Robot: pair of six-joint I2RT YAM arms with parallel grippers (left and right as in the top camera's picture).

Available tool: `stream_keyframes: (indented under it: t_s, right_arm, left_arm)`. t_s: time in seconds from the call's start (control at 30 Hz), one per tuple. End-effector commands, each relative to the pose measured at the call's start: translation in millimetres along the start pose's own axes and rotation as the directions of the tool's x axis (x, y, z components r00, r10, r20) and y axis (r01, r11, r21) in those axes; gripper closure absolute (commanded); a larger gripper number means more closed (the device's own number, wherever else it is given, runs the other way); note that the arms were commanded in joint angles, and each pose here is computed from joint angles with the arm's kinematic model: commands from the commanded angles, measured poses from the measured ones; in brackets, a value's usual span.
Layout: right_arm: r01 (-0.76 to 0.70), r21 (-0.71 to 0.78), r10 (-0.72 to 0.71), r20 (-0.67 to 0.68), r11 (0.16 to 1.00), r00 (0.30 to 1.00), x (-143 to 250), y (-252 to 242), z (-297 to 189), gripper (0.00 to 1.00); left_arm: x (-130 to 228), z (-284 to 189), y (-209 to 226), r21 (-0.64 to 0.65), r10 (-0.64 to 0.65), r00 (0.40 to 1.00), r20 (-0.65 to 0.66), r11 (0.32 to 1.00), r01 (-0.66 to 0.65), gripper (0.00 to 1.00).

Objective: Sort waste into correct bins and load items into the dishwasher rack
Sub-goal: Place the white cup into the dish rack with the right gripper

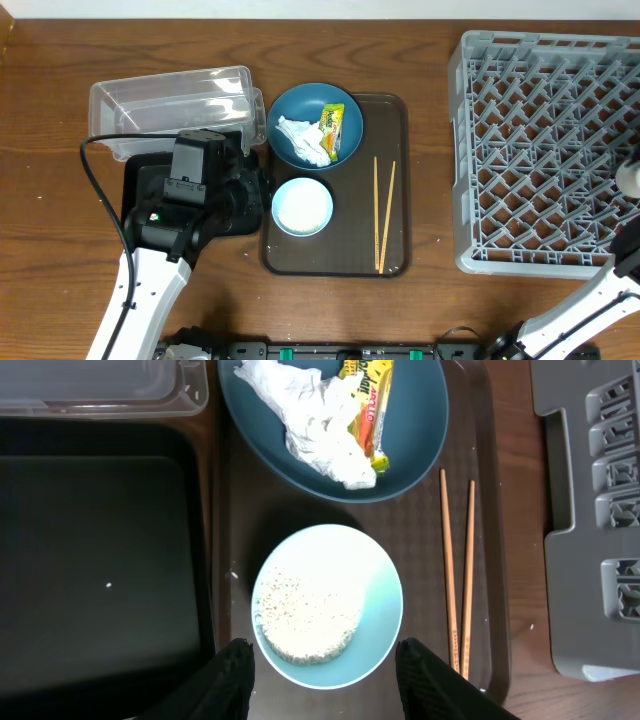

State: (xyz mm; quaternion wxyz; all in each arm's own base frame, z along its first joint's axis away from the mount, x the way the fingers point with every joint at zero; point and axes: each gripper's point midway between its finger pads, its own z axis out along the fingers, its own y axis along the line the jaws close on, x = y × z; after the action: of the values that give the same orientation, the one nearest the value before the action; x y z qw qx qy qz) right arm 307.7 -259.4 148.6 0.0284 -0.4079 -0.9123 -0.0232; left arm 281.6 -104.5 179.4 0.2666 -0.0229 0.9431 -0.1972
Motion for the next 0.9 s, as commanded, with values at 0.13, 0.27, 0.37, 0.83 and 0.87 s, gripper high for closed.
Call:
stream_keyframes:
  t_s: [0.13,0.27,0.37,0.83,0.87]
  right_arm:
    - [-0.034,-0.033,0.035,0.017,0.999,0.999,-5,-3,-5,0.01]
    - [-0.011,-0.111,0.012,0.010,0.994,1.000,-2,13,-7,0.01]
    - [0.038,-0.174,-0.035,0.023,0.984,0.999,1,28,-15,0.01]
    - [0.455,-0.254,-0.369,0.324,0.853,0.871,77,140,-119,0.01]
    - [0.480,-0.252,-0.394,0.324,0.840,0.860,89,147,-123,0.01]
  left_arm:
    - [-4,-1,3,-0.016,0.018,1.000,0.011,1.000,-0.018,0.51]
    - [-4,-1,3,-0.016,0.018,1.000,0.010,1.000,-0.018,0.51]
    - [-4,-1,3,-0.019,0.018,1.000,0.011,1.000,-0.018,0.50]
    - [-8,-1,14,-0.083,0.024,0.999,0.032,0.996,-0.021,0.44]
    - [-10,-1,14,-0.081,0.030,0.999,0.039,0.996,-0.027,0.44]
